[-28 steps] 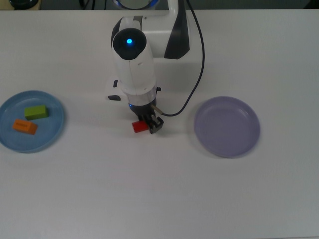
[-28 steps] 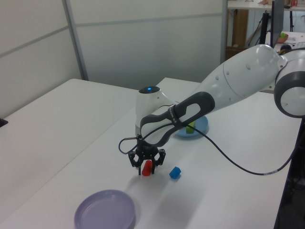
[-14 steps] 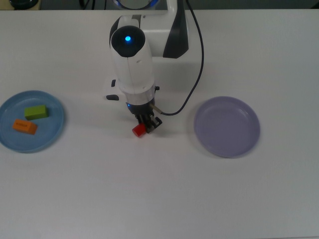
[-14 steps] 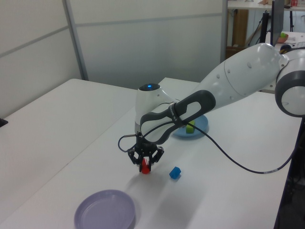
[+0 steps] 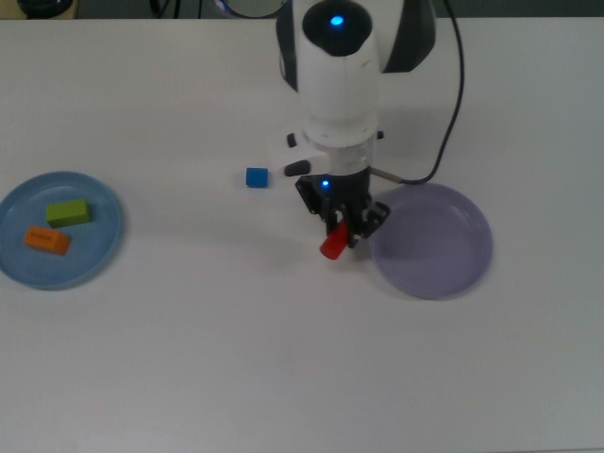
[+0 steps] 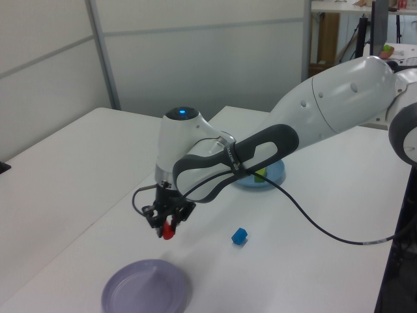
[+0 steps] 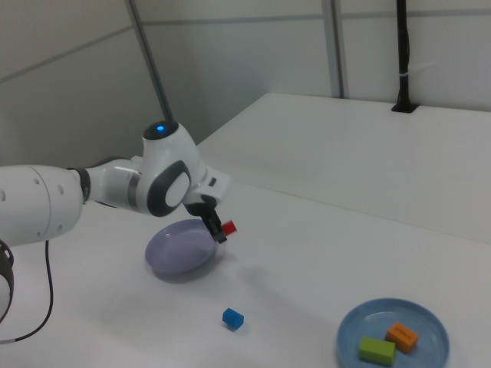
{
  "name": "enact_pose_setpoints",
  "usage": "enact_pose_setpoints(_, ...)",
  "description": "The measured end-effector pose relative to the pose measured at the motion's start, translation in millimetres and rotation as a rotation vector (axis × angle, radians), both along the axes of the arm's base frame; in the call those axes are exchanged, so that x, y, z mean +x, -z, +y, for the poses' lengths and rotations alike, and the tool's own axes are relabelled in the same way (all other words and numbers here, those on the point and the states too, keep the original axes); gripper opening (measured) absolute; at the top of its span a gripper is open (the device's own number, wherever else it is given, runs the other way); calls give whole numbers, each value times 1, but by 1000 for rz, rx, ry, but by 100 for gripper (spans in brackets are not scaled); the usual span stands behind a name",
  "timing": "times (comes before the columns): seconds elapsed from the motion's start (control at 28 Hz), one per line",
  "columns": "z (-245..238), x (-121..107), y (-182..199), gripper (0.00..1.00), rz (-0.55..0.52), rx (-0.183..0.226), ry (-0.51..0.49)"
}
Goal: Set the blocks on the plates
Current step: 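Carry the red cylinder onto the lavender plate and release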
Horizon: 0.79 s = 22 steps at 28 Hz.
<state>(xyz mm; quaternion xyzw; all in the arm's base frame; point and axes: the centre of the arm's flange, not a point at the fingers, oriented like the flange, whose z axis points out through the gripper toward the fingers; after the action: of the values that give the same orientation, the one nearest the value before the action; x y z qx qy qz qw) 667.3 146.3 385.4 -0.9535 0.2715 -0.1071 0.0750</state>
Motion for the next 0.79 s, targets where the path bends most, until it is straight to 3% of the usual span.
enact_pose_setpoints(0.46,88,-26,5,33,12,-103,-450)
enact_pose_setpoints(0.68,90,-27,20,36,34,-121,-526)
enact_pose_setpoints(0.79,91,-27,34,48,53,-130,-543)
